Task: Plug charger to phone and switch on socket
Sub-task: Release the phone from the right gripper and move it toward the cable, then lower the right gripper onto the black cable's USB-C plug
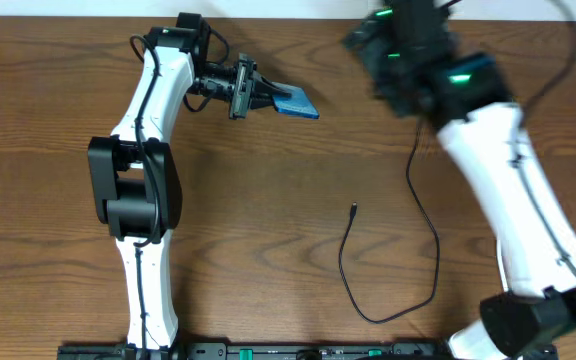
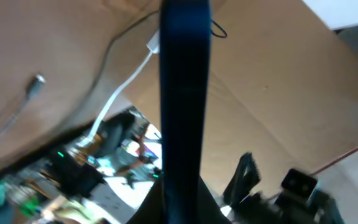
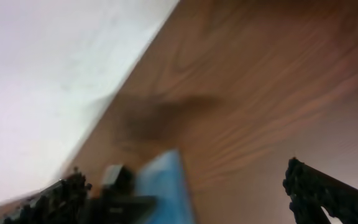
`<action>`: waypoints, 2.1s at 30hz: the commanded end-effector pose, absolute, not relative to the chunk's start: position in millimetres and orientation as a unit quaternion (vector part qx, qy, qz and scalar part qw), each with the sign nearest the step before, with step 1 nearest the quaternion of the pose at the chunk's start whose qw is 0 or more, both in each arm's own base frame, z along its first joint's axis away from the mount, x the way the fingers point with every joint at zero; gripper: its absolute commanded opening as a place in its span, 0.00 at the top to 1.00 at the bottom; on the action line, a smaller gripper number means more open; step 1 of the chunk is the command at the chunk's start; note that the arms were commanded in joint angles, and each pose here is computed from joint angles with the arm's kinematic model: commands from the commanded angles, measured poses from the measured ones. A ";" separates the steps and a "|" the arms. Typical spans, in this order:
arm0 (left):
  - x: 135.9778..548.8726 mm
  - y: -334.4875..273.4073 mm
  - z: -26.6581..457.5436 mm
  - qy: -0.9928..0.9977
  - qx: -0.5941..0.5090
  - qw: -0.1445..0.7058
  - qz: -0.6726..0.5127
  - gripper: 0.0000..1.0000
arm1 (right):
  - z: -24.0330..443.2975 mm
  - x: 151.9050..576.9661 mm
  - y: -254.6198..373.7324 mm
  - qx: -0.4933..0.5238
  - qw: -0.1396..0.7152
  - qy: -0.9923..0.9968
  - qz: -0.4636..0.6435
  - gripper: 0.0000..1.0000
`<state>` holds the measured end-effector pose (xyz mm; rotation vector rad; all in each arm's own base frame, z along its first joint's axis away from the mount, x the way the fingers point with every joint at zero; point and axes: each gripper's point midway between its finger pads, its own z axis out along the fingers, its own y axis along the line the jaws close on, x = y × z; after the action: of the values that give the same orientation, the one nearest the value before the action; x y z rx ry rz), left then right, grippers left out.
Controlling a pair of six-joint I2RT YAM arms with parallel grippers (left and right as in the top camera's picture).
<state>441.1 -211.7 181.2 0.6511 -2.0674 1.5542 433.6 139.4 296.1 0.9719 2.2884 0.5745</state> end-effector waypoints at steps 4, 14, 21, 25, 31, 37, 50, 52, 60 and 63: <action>442.7 -209.3 198.3 -0.782 0.111 0.126 0.601 0.93 | 259.8 389.6 79.2 0.245 0.202 0.943 0.104 0.01; 444.7 -205.3 185.0 -0.807 0.107 0.108 0.571 0.93 | 163.0 332.3 87.7 0.122 0.048 0.991 0.031 0.12; 444.8 -205.3 185.1 -0.808 0.101 0.103 0.572 0.93 | 99.5 315.5 139.5 0.097 -0.010 0.980 0.175 0.40; 445.0 -205.1 184.5 -0.809 0.101 0.102 0.570 0.93 | 71.4 296.9 147.5 0.094 -0.037 0.976 0.191 0.46; 445.1 -205.3 184.6 -0.809 0.100 0.102 0.571 0.93 | 28.5 279.1 157.0 0.131 -0.041 0.973 0.186 0.53; 445.1 -205.3 184.6 -0.809 0.100 0.102 0.571 0.92 | 4.0 272.5 148.6 0.170 -0.029 0.972 0.158 0.60; 445.2 -205.1 184.6 -0.809 0.100 0.102 0.571 0.93 | -9.2 266.6 150.2 0.185 -0.025 0.969 0.162 0.65; 445.1 -205.3 184.6 -0.809 0.100 0.102 0.571 0.93 | -9.7 264.4 153.1 0.187 -0.028 0.969 0.161 0.68; 445.1 -205.3 184.6 -0.809 0.101 0.102 0.571 0.93 | -14.9 261.5 158.2 0.188 -0.015 0.973 0.134 0.70; 445.1 -205.1 184.6 -0.809 0.101 0.102 0.571 0.93 | -15.1 262.0 157.3 0.188 -0.013 0.973 0.132 0.69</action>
<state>447.2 -205.9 162.1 0.3555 -2.3806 1.6126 273.0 171.4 0.9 0.5372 3.0565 0.5427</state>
